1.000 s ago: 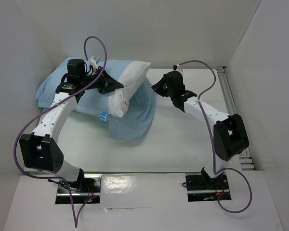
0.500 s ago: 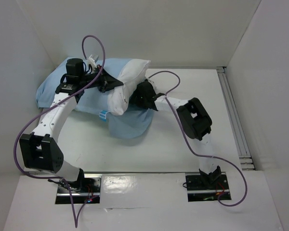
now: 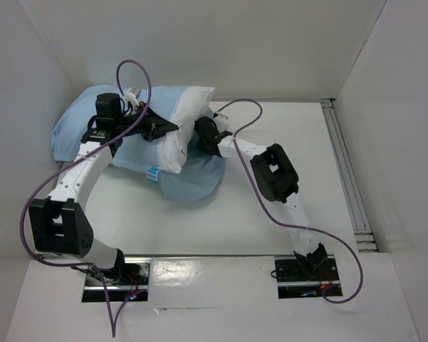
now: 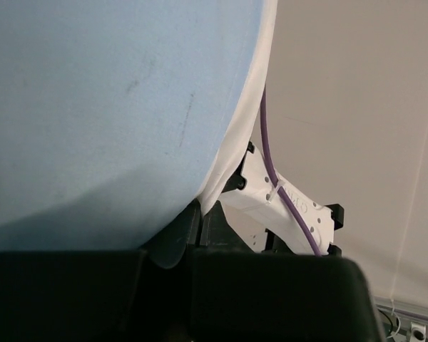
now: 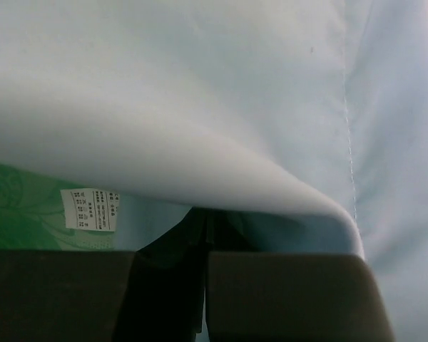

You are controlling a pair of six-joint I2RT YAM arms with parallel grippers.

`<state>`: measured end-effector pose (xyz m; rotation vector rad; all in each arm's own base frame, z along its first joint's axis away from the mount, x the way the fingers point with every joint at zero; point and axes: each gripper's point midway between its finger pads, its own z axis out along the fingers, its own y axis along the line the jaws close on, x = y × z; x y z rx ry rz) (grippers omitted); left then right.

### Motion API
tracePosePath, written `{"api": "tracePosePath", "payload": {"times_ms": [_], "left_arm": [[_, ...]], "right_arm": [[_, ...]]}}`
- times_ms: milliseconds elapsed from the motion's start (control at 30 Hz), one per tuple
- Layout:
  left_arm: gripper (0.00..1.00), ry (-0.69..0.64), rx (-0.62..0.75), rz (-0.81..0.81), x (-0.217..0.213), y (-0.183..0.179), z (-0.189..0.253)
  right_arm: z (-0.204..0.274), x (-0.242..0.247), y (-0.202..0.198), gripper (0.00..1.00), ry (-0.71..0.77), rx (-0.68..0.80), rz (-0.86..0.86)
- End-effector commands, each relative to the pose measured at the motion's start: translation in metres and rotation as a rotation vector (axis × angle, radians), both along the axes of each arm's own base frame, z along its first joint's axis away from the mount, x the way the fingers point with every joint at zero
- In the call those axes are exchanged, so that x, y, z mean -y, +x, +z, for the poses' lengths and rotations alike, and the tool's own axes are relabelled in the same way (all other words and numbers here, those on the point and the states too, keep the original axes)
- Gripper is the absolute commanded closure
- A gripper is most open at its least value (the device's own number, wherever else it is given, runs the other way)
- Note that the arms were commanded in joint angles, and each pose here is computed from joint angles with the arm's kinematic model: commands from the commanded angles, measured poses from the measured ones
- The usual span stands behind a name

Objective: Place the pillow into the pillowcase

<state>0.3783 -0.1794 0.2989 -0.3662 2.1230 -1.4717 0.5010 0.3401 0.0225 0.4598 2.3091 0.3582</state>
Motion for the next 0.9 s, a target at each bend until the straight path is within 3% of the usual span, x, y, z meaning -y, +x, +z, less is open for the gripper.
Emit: {"api": "tracePosePath", "payload": {"times_ms": [0,200,333,467,633,733,800,867], "left_arm": [[1.0,-0.039,0.133,-0.045,0.001,-0.009,0.042],[1.0,-0.038,0.133,-0.036,-0.002,-0.01,0.041],[1.0,-0.038,0.122,-0.036,-0.002,-0.01,0.037],[1.0,-0.043,0.124,-0.034,-0.002,-0.01,0.039],[1.0,-0.044,0.133,-0.034,-0.002,-0.012,0.042],[1.0,-0.046,0.133,-0.043,-0.001,-0.013,0.043],[1.0,-0.047,0.142,-0.043,-0.001,-0.013,0.046],[1.0,-0.047,0.142,-0.043,-0.001,-0.013,0.046]], "right_arm": [[-0.051,0.033,-0.034,1.0,-0.164,-0.124,-0.045],[-0.008,0.041,-0.032,1.0,-0.129,-0.022,-0.069],[0.02,0.02,-0.039,1.0,-0.055,0.078,0.084],[0.046,-0.016,-0.052,0.51,-0.017,0.198,0.205],[0.028,-0.042,-0.06,0.32,-0.104,0.243,0.28],[-0.011,-0.035,-0.05,0.31,-0.28,0.129,0.222],[-0.037,-0.025,-0.052,0.35,-0.395,0.054,0.172],[-0.044,-0.02,-0.055,0.56,-0.411,0.028,0.154]]}}
